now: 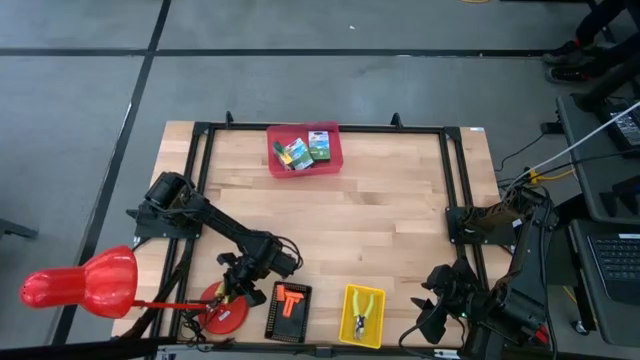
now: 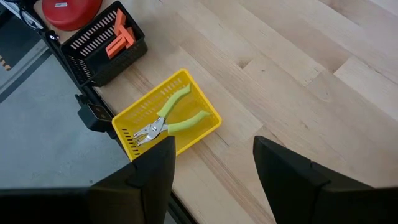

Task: Pick & Place School Supplies
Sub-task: Put the green hole puncher into the yellow bin

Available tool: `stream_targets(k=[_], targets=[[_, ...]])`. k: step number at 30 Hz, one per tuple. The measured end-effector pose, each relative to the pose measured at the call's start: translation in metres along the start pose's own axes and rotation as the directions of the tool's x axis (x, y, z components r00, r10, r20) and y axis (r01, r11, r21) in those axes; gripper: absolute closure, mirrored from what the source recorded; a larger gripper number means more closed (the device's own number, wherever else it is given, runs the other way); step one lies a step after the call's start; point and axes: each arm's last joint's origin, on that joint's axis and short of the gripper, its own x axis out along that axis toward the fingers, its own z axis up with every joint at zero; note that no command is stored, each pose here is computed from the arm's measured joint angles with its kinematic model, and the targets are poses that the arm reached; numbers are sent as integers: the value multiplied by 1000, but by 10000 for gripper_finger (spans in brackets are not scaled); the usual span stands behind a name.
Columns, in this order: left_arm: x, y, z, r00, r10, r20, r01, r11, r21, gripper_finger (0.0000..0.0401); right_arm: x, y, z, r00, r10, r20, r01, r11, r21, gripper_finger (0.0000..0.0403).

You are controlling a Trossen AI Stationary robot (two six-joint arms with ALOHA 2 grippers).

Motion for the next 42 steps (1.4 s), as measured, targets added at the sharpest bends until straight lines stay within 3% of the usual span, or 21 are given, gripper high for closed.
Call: stream_targets(k=[8,12,15,20,24,27,31,34,37,42], targets=[[-21,11,12,995,11,102,-11,1000,-2,354,0,0,0,1000,-1,-4,1,1000,23,184],[-46,27,17,979,37,201,-34,999,-20,353,0,0,0,1000,-1,-2,1,999,35,184],[-70,38,20,956,2,293,0,1000,-8,354,0,0,0,1000,0,1,0,999,47,184],[-120,59,20,874,-68,481,38,997,71,354,0,0,0,1000,1,4,-1,998,65,184],[-158,70,19,724,-206,658,84,974,213,354,0,0,0,1000,2,4,-2,995,97,184],[-186,70,21,552,-356,754,88,924,372,354,0,0,1,1000,5,18,-8,991,134,184],[-213,60,24,354,-540,764,46,826,562,354,0,0,1,999,14,46,-22,982,186,184],[-222,49,28,271,-634,724,-11,750,661,354,0,1,2,996,24,82,-43,970,238,184],[-222,28,32,199,-739,644,-53,648,760,354,0,1,4,991,37,129,-73,958,279,184],[-201,-6,42,141,-847,513,-60,510,858,354,0,1,4,988,44,151,-87,952,293,184]])
